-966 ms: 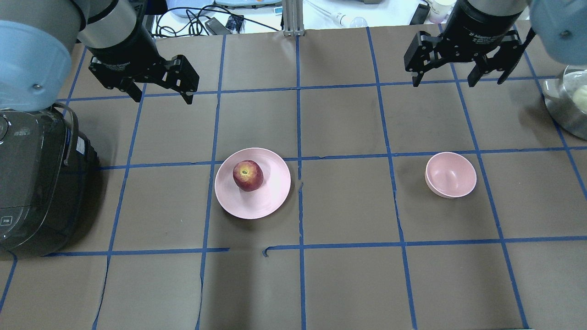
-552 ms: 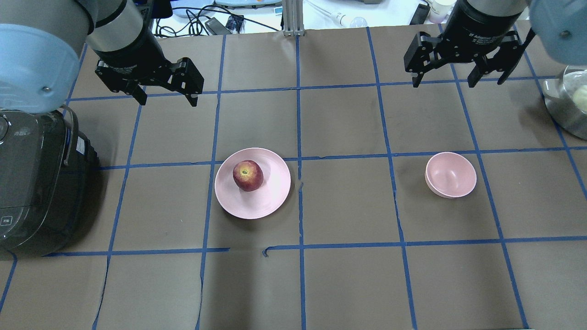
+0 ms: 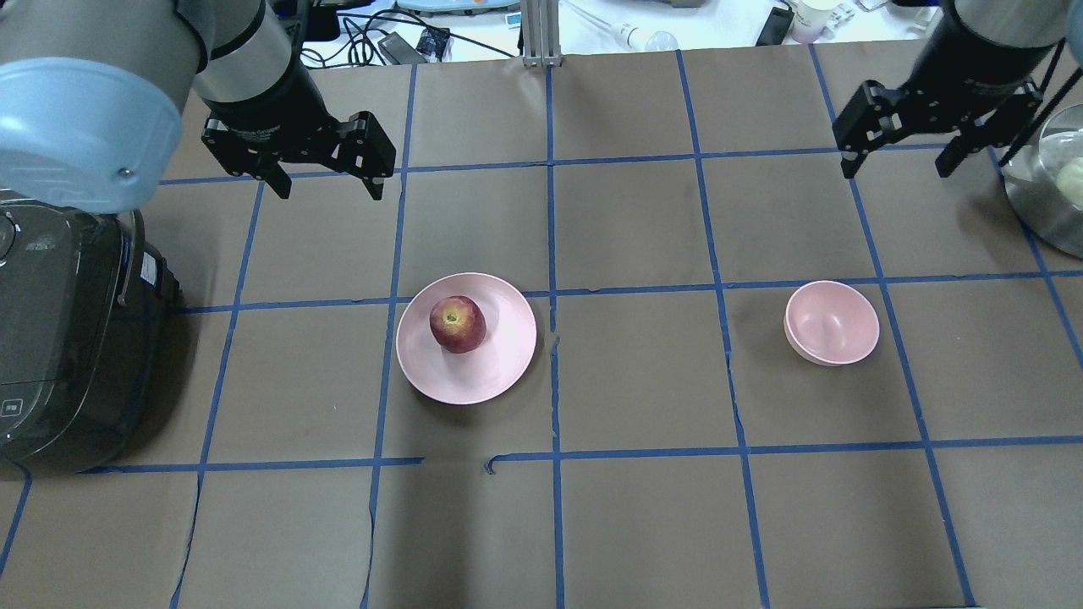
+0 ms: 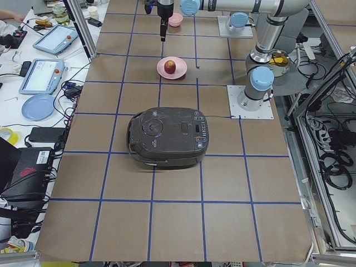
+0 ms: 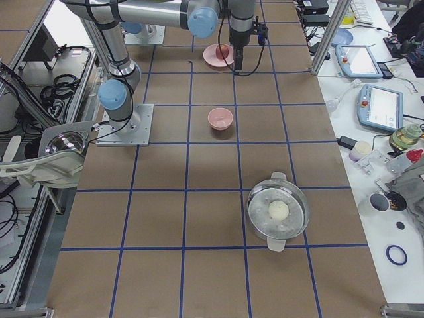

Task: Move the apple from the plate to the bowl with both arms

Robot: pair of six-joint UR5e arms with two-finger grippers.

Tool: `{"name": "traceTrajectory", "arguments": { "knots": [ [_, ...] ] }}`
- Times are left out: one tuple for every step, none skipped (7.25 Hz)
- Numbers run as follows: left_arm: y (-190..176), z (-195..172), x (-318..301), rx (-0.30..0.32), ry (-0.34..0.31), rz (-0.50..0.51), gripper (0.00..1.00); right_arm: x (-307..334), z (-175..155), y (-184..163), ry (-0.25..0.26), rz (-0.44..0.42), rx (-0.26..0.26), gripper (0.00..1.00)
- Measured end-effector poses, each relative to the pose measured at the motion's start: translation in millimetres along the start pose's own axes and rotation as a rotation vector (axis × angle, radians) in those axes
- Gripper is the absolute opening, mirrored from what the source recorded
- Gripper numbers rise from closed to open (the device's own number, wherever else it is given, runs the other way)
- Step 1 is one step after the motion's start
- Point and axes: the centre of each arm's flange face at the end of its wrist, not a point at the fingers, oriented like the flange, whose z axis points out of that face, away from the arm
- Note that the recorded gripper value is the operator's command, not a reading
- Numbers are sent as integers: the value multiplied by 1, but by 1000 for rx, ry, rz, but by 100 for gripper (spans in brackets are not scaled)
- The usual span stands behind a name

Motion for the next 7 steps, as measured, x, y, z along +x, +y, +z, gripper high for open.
{"name": "traceTrajectory", "arguments": {
  "knots": [
    [0, 15, 10, -8, 1, 6, 100, 24, 39, 3, -6, -9, -14, 100],
    [-2, 39, 17, -14, 6, 1, 100, 42, 84, 7, -8, -23, -14, 100],
    [-2, 72, 26, -22, 18, -3, 100, 61, 136, 12, -9, -36, -11, 96],
    [0, 105, 35, -15, 30, 2, 100, 72, 180, 24, -12, -38, -9, 88],
    [2, 136, 43, -7, 37, 10, 100, 73, 216, 37, -20, -38, -7, 69],
    [6, 164, 54, -22, 36, 28, 100, 71, 239, 45, -33, -38, -10, 31],
    [10, 187, 67, -48, 28, 43, 100, 70, 250, 48, -39, -38, -15, 0]
  ]
}}
